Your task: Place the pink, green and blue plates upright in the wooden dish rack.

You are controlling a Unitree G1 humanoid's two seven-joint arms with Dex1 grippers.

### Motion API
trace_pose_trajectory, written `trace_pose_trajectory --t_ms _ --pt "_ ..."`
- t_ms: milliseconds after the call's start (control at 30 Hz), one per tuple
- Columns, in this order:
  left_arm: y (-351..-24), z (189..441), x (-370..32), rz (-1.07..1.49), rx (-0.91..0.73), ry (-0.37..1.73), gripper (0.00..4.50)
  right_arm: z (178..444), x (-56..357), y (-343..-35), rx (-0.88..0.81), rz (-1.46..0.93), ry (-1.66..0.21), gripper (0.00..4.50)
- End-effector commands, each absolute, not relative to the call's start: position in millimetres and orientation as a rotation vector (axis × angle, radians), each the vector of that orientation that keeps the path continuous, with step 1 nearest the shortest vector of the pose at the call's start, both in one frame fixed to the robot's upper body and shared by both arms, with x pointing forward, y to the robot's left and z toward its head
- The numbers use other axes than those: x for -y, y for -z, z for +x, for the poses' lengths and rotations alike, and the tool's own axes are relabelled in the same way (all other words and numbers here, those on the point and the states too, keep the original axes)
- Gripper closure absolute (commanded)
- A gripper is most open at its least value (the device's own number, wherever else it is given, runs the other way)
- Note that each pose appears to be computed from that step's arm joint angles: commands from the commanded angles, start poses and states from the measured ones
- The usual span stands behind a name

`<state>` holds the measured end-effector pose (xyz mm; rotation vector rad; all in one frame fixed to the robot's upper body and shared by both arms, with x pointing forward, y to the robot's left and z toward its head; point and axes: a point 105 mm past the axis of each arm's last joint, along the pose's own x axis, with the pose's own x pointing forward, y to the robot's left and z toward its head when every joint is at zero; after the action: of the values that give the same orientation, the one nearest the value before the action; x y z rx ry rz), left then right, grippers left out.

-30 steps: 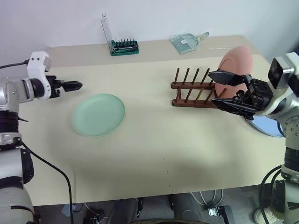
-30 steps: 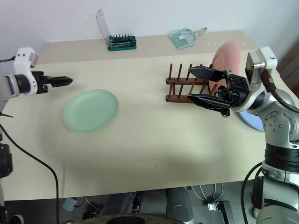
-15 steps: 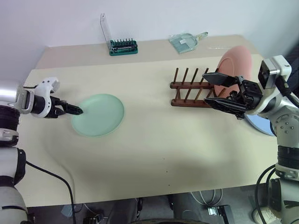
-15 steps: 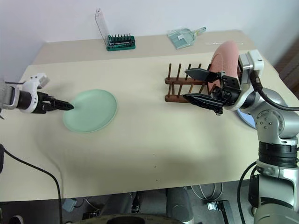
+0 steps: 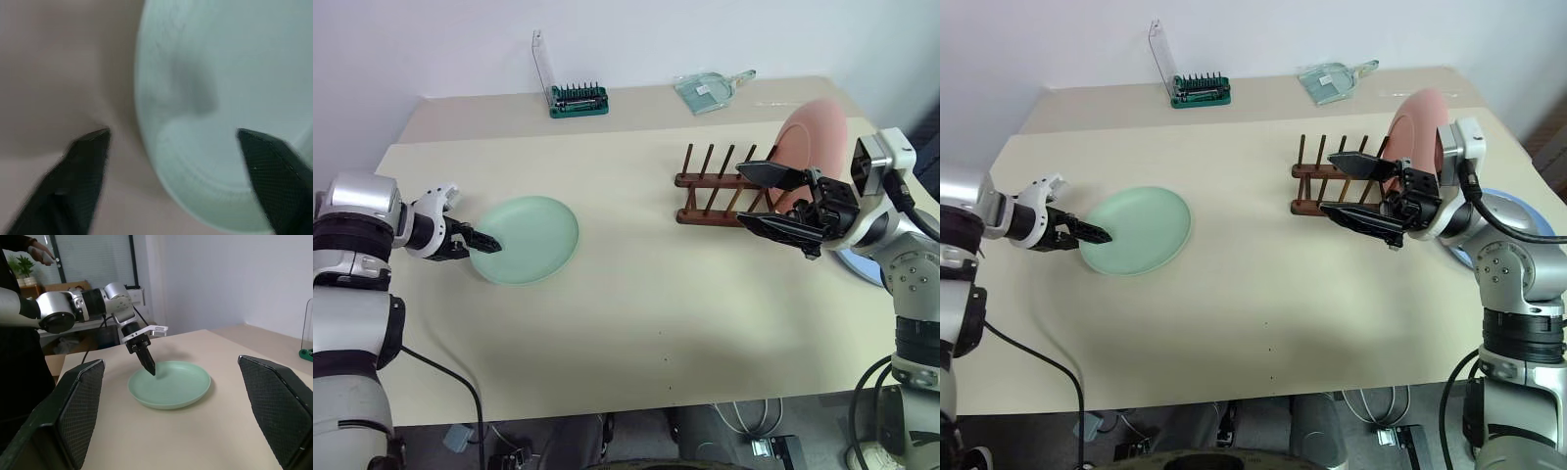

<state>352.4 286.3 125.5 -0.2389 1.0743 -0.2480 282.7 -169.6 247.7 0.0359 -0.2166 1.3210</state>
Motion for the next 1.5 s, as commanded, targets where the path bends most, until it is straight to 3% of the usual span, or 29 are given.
trace_pose_trajectory --t_ms 33,167,300,367,467,600,833,1033,1200,1433,1500 --pt "-119.2 355.7 -274.4 -0.275 -1.074 0.279 2.39 274.9 171.3 -262.6 0.281 -0.024 -1.317 0.0" --pt "-121.7 357.2 -272.9 -0.29 -1.061 0.282 4.46 275.5 172.4 -262.4 0.278 -0.028 -1.312 0.0" --pt "-133.5 364.1 -273.6 -0.339 -0.991 0.271 4.46 276.6 172.9 -261.1 0.272 -0.031 -1.307 0.0" --pt "-152.1 381.5 -269.3 -0.435 -0.835 0.276 4.46 277.3 169.0 -257.7 0.252 -0.055 -1.315 0.0" --pt "-201.3 415.8 -269.1 -0.604 -0.459 0.261 4.46 279.2 149.1 -264.9 0.274 -0.16 -1.315 0.0" --pt "-256.5 427.4 -260.2 -0.765 -0.137 0.287 4.46 290.9 116.0 -271.1 0.368 -0.515 -1.243 0.0" --pt "-303.9 416.0 -206.6 -0.911 0.29 0.248 4.46 317.8 51.0 -300.0 0.864 -1.227 -0.838 0.0" --pt "-329.2 396.2 -145.0 -0.902 0.43 0.306 4.46 351.2 41.9 -311.9 0.936 -1.488 -0.599 0.0" --pt "-335.2 383.0 -115.4 -0.813 0.473 0.333 4.46 366.4 48.6 -311.3 0.944 -1.587 -0.521 0.0" --pt "-330.7 370.9 -89.9 -0.762 0.459 0.383 4.46 377.9 56.2 -320.3 0.904 -1.566 -0.459 0.0" --pt "-331.1 369.3 -81.0 -0.769 0.443 0.429 4.5 382.7 58.1 -316.8 0.87 -1.563 -0.465 0.55"
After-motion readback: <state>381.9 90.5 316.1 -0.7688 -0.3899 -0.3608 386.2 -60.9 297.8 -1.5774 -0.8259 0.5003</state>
